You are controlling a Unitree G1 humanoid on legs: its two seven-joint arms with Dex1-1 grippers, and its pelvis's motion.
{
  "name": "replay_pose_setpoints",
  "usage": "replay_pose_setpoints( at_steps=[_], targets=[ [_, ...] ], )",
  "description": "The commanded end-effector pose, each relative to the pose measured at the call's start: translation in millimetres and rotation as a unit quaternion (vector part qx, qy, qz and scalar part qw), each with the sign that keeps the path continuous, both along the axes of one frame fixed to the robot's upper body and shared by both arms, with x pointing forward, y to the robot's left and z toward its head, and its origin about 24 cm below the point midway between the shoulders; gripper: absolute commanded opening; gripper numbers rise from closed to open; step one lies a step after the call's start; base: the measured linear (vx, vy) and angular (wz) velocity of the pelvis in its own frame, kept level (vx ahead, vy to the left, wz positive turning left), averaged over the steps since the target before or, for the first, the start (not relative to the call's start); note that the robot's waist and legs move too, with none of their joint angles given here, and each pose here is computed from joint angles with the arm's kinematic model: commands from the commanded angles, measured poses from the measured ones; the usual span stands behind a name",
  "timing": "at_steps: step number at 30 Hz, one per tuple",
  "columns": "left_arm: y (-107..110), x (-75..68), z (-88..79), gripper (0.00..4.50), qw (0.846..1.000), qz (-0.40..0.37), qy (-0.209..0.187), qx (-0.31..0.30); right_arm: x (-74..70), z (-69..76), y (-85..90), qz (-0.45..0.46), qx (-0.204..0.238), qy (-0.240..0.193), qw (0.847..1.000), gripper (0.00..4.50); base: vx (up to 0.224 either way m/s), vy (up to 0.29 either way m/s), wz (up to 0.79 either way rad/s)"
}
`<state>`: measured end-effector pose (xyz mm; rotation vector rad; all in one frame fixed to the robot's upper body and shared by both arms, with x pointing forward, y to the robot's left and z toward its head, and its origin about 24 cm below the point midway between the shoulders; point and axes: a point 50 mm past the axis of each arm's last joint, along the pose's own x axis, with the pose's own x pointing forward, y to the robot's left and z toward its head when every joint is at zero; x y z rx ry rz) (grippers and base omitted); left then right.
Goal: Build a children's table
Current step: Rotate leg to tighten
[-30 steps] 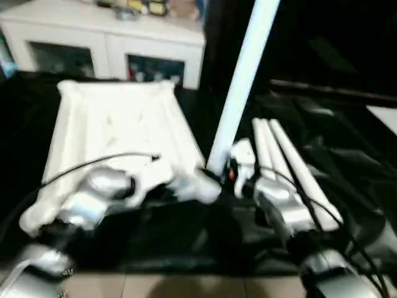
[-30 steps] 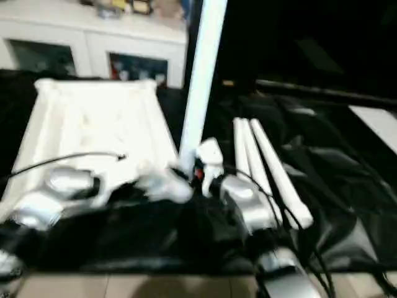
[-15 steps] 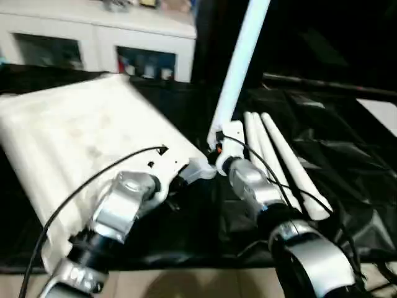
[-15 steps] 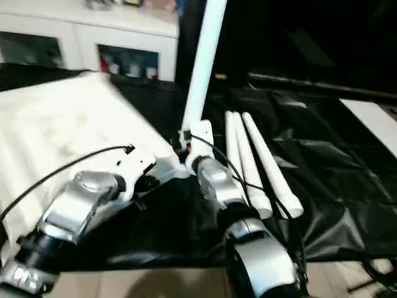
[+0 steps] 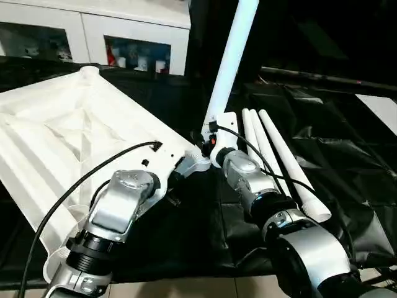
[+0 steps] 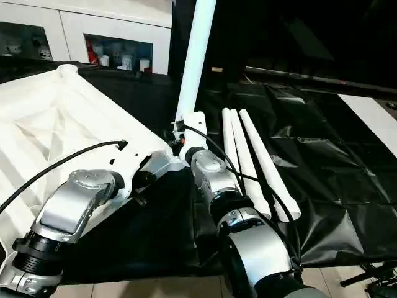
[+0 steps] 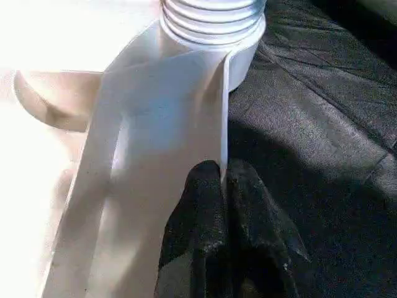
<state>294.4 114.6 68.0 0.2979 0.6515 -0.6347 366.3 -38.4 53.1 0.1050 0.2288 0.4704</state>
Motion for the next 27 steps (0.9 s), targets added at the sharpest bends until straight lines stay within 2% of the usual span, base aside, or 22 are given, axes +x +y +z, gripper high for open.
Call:
replay_pose_setpoints(
  at_steps=[1, 7, 8, 9, 10, 16, 21, 24, 26, 27],
  targets=[
    [-22.7, -3.5, 12.9, 0.0, 0.997, -0.055, -0.025, -0.04, -25.3, -56.0, -14.5, -0.006, -0.056, 0.124, 0.991, 1.91, 0.0, 0.0, 0.0],
    [-14.4, 0.8, 9.4, 0.0, 0.998, -0.053, -0.036, -0.012, -23.3, -53.2, -14.1, -0.003, -0.07, 0.112, 0.991, 1.91, 0.0, 0.0, 0.0],
    [-11.8, 1.9, 8.4, 0.0, 0.998, -0.054, -0.042, -0.001, -22.7, -51.6, -12.9, 0.002, -0.063, 0.109, 0.992, 2.26, 0.0, 0.0, 0.0],
    [-8.3, 2.7, 6.0, 0.0, 0.997, -0.056, -0.043, 0.012, -21.1, -48.0, -11.3, 0.009, -0.054, 0.101, 0.993, 2.26, 0.0, 0.0, 0.0],
    [-6.5, 3.0, 4.7, 0.0, 0.997, -0.057, -0.043, 0.017, -20.4, -46.0, -10.2, 0.013, -0.047, 0.098, 0.994, 2.47, 0.0, 0.0, 0.0],
    [-1.7, 6.8, 3.6, 0.0, 0.997, -0.053, -0.044, 0.02, -14.8, -33.4, -7.4, 0.039, -0.02, 0.071, 0.997, 2.82, 0.0, 0.0, 0.0],
    [2.8, 11.5, 5.8, 0.0, 0.996, -0.064, -0.059, 0.013, -11.0, -22.0, -8.9, 0.078, -0.004, 0.037, 0.996, 3.31, 0.0, 0.0, 0.0],
    [6.6, 11.8, 7.4, 0.0, 0.993, -0.095, -0.071, 0.008, -11.1, -14.2, -15.3, 0.13, 0.003, 0.007, 0.991, 3.67, 0.0, 0.0, 0.0],
    [10.2, 10.6, 6.1, 0.0, 0.99, -0.123, -0.074, 0.009, -14.4, -11.2, -21.4, 0.175, 0.0, -0.009, 0.985, 3.7, 0.0, 0.0, 0.0],
    [12.2, 9.8, 5.0, 0.0, 0.988, -0.133, -0.072, 0.008, -16.3, -10.3, -24.3, 0.194, -0.003, -0.015, 0.981, 3.89, 0.0, 0.0, 0.0]
  ],
)
